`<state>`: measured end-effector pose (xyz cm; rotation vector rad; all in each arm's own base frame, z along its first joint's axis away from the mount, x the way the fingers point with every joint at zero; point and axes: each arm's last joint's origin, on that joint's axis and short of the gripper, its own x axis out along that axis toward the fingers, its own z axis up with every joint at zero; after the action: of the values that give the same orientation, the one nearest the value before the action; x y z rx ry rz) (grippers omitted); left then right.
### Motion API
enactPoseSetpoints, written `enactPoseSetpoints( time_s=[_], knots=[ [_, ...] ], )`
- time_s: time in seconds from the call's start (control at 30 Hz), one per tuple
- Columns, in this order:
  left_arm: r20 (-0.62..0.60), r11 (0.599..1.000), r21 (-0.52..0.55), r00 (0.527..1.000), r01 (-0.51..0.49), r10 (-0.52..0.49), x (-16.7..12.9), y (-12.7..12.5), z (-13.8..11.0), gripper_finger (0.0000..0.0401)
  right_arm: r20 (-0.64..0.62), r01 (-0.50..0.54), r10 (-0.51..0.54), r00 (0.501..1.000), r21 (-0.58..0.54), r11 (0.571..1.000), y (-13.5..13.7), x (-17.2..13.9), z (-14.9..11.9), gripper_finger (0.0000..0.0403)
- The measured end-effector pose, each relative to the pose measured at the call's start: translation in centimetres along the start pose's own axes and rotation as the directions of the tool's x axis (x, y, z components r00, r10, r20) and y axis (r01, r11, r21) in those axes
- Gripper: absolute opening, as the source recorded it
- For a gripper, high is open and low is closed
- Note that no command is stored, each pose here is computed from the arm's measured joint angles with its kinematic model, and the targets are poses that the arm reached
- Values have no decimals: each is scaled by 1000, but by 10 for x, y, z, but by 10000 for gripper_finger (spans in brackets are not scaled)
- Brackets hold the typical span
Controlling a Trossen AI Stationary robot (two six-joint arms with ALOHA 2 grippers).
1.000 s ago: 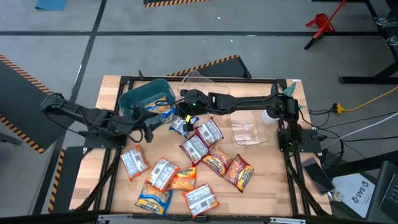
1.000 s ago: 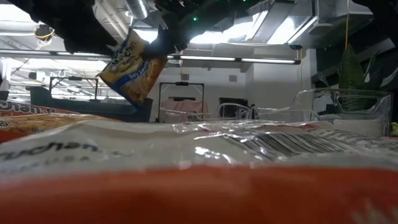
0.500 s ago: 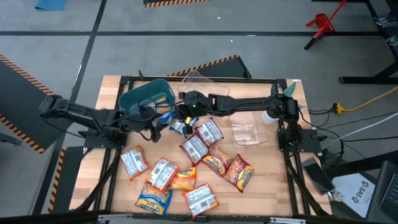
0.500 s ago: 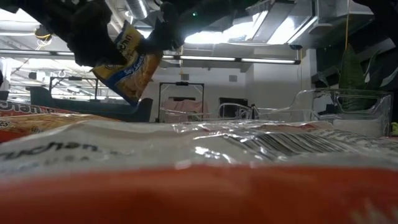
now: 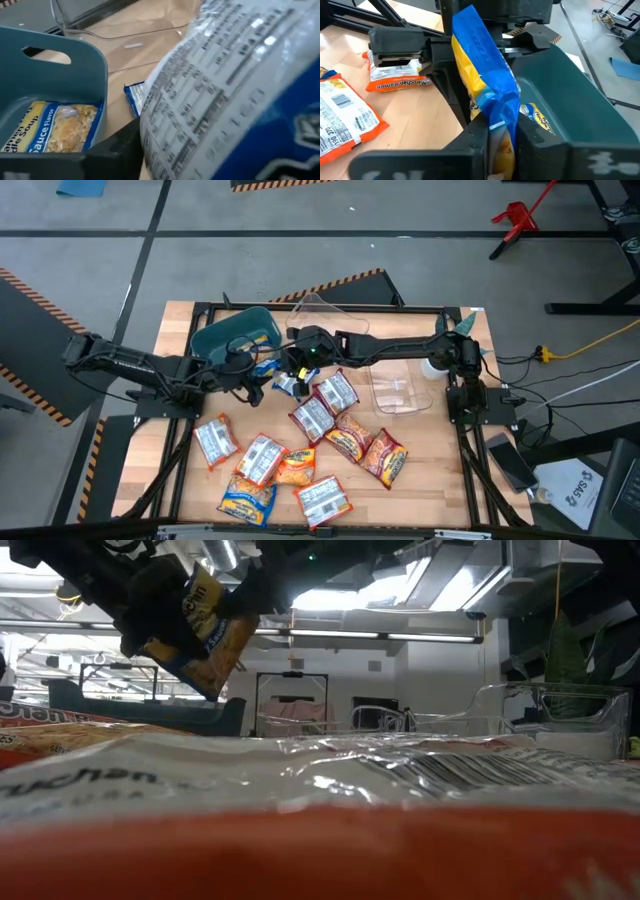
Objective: Sort Maruchan noodles
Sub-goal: Put the blue noodle pack into the blue bin
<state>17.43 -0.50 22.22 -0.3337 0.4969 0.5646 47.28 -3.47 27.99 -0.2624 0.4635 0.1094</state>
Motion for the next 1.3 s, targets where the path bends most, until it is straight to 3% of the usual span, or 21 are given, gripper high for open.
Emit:
enactPoseSetpoints(
  time_s=[0.27, 0.5, 0.67, 0.83, 0.97, 1.13, 1.23, 1.3],
  knots=[
    [6, 999, -26, 1000, -20, 20, 0, 1, 0, 151, -20, 7, -6, 1000, 12, 1000, -3, -6, 1, 108],
    [66, 968, -204, 985, -146, 162, -10, 16, 2, 150, 49, 92, -94, 994, 46, 995, -33, -58, 26, 190],
    [79, 861, -445, 946, -248, 313, -20, 38, 3, 149, 58, 157, -162, 985, 89, 984, -49, -89, 35, 218],
    [-25, 766, -548, 921, -337, 388, -26, 56, -4, 149, 7, 152, -154, 988, 129, 980, -52, -95, 31, 220],
    [-157, 723, -565, 912, -397, 379, -24, 63, -11, 149, -36, 136, -132, 991, 145, 980, -49, -94, 27, 221],
    [-259, 607, -641, 877, -470, 405, -22, 69, -16, 148, -67, 116, -107, 992, 157, 981, -45, -94, 24, 221],
    [-309, 511, -679, 836, -527, 453, -24, 76, -21, 148, -68, 115, -106, 992, 159, 980, -45, -94, 24, 221],
    [-302, 454, -728, 835, -514, 460, -23, 77, -19, 148, -68, 115, -106, 992, 159, 980, -45, -94, 24, 221]
  ],
)
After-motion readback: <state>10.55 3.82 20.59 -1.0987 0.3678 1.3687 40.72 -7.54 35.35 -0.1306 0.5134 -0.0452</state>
